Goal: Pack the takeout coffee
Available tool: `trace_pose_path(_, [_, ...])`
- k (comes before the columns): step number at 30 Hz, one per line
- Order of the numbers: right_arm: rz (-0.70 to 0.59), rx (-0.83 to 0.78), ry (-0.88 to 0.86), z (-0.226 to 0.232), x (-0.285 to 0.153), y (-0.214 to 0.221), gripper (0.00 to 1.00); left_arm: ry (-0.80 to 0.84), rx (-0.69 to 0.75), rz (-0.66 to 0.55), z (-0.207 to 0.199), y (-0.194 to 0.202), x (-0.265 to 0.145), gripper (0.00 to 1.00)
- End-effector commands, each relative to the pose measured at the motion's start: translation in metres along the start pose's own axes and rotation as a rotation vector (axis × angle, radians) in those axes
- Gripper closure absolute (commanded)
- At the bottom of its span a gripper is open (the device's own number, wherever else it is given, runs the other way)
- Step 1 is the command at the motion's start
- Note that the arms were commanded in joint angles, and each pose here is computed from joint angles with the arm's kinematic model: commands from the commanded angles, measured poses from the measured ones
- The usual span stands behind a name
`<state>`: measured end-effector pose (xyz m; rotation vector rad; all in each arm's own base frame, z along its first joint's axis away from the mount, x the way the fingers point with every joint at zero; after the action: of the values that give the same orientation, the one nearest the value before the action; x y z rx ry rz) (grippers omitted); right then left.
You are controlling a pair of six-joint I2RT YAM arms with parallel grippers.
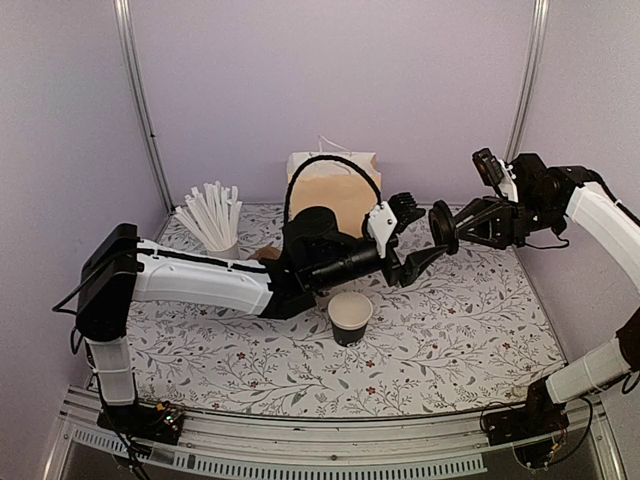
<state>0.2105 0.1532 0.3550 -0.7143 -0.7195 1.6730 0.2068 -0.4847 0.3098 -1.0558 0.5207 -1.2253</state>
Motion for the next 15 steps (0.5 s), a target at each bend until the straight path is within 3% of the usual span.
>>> trace_pose_path(1, [-0.008, -0.054, -0.018, 0.005, 0.001, 0.001, 0.64, -0.012, -0.005, -0.021, 0.008, -0.015, -0.006, 0.25])
trace_pose_path(7, [-0.01, -0.019, -0.027, -0.005, 0.002, -0.002, 0.68, 0.01, -0.018, -0.023, 0.007, -0.012, 0.001, 0.27])
trace_pose_path(15, [-0.003, -0.019, -0.013, -0.012, 0.002, -0.003, 0.86, 0.022, -0.017, -0.013, 0.007, -0.008, 0.007, 0.21])
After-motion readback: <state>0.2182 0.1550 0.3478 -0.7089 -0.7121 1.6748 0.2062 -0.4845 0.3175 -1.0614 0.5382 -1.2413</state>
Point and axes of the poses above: each gripper's point midway between its finger pads, its own x axis out along the fingers, its own z axis along the line the jaws close on, y = z × x, the point moved 7 cm from there along -x, back along the fingers, and after that the axes turned 13 degrees about x, right-handed, at the moved point
